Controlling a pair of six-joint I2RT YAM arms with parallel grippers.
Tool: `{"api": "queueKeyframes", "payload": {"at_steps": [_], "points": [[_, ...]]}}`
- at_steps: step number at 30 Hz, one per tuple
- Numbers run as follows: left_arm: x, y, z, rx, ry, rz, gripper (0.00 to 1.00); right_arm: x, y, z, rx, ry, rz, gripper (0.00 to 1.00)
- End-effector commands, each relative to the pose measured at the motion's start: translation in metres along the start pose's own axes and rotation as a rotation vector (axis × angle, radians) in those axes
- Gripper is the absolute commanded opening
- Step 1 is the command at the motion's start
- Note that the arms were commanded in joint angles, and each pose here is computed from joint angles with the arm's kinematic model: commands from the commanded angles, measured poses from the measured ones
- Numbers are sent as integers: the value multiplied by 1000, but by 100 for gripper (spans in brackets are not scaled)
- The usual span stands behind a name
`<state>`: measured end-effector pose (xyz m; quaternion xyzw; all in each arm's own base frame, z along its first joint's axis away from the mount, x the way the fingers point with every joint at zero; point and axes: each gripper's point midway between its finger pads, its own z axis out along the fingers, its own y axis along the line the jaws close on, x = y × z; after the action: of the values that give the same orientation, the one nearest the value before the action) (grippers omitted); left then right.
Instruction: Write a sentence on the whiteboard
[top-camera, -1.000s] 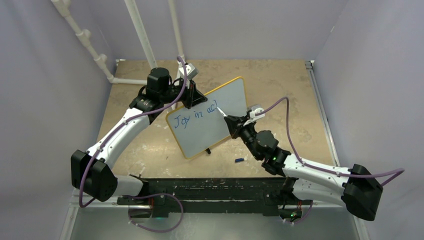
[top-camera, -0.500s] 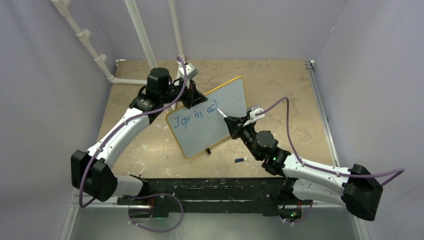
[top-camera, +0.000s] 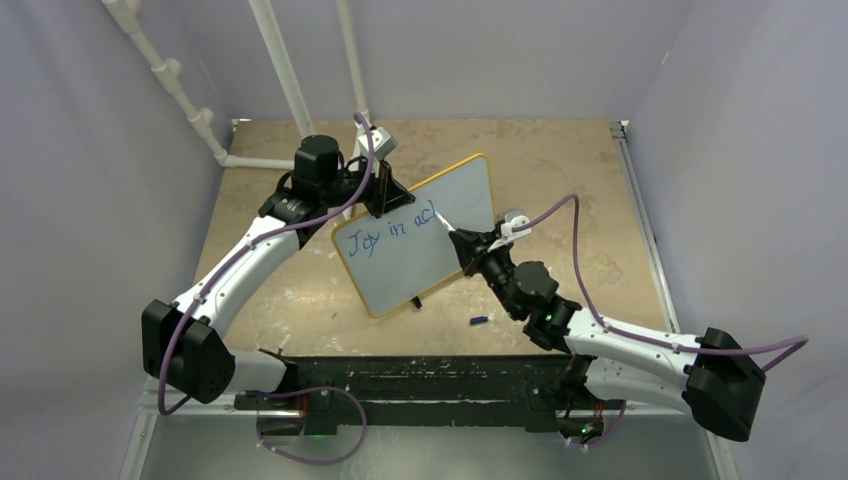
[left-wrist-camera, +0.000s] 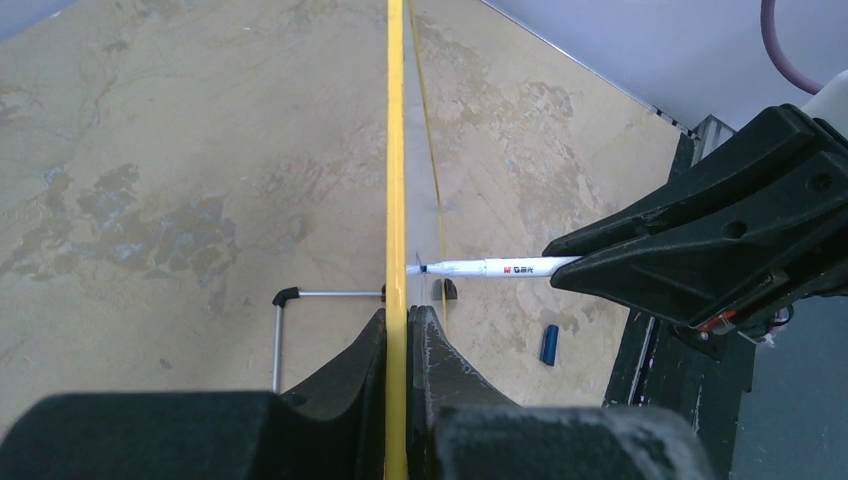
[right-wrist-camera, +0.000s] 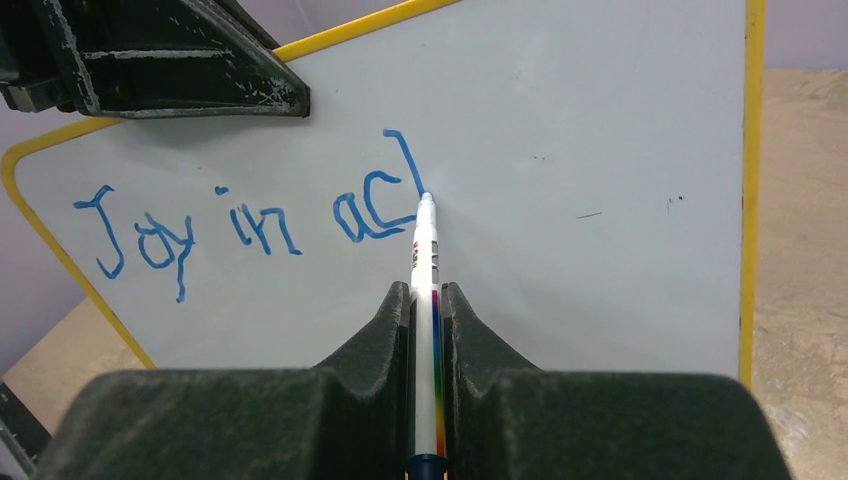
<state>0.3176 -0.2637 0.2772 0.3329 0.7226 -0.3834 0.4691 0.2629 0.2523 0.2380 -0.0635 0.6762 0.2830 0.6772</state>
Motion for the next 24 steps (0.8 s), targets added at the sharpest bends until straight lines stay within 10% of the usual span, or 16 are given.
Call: {"api": "queueKeyframes", "payload": {"at_steps": [1,24], "points": [[-3,0,-1,12,-19,84,0,-29,4,7,13,-84,13,0],[-3,0,-1,13,-19,84,0,-14,-11,5,83,-49,31,0]]}}
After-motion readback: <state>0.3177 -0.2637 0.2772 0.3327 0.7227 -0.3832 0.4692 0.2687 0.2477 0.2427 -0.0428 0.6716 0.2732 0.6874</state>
